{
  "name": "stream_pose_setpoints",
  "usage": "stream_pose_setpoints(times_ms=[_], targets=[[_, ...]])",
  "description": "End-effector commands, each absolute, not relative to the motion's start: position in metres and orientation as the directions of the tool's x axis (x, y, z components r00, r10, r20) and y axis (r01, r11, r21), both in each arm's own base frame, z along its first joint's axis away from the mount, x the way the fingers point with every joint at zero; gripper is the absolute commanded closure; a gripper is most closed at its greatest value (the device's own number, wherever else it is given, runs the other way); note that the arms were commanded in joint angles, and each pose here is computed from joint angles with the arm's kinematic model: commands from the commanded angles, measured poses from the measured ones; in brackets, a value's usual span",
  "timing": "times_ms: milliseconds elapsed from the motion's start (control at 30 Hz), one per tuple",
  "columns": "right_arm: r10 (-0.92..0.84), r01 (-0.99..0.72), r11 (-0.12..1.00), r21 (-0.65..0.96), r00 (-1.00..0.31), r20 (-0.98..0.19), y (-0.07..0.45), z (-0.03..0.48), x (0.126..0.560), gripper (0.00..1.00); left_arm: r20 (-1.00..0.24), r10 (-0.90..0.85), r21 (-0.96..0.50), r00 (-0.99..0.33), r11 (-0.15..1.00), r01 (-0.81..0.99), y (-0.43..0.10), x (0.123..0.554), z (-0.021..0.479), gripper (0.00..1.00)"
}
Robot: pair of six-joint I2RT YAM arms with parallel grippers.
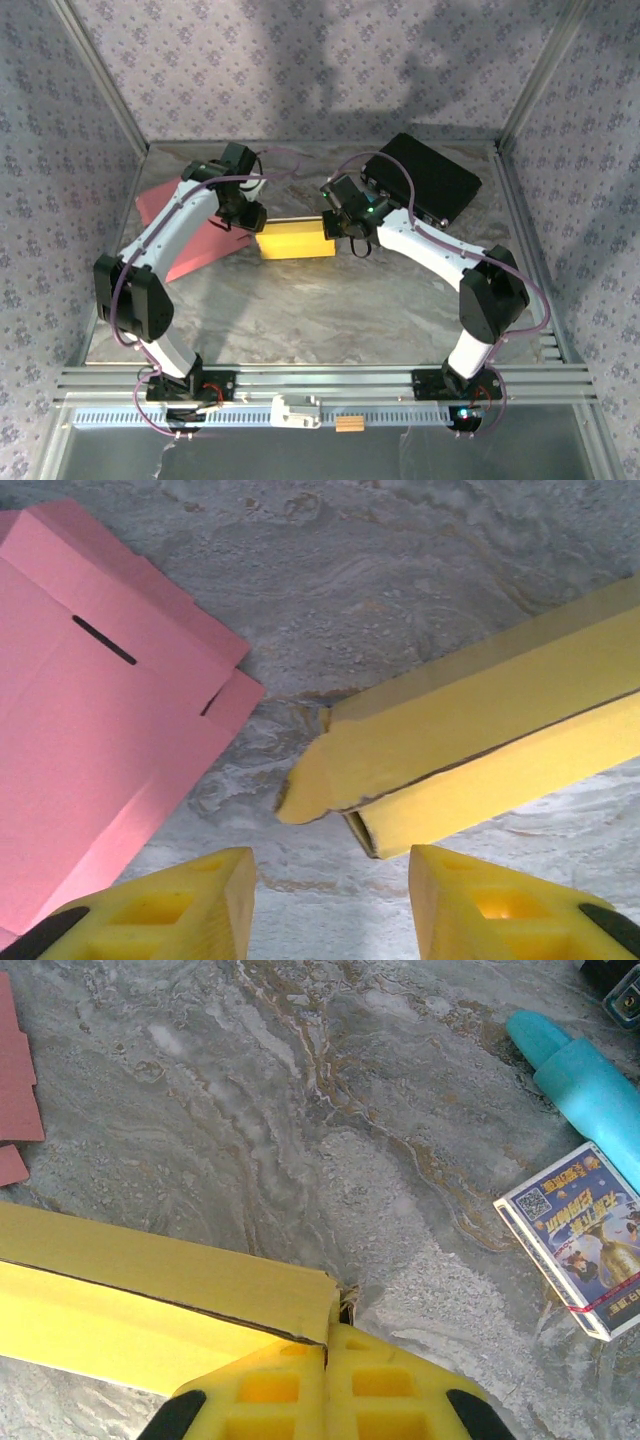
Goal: Fold the paper box
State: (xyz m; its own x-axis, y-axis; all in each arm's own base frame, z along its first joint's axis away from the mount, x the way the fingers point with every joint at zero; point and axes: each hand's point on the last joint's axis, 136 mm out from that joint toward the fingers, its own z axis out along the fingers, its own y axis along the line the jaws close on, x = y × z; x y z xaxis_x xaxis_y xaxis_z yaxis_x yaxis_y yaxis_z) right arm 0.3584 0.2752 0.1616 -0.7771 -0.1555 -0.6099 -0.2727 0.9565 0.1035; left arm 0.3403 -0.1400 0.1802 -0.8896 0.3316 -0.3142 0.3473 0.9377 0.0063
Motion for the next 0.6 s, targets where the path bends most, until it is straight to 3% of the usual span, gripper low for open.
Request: stream_pose_setpoints(times_ms=[0, 567], targets=[[-0.204, -0.287, 0.955, 0.074, -0.818, -0.538, 0.270, 0.142, 0.348, 1.00, -0.294, 0.366, 0.053, -0.883, 0.928, 0.368, -0.131, 0.347, 0.174, 0.59], [-0.202, -0.287, 0.955, 0.079, -0.820, -0.536, 0.271, 0.141, 0.349, 1.00, -0.312, 0.382, -0.005, -0.870, 0.915, 0.404, -0.144, 0.359, 0.165, 0.68]])
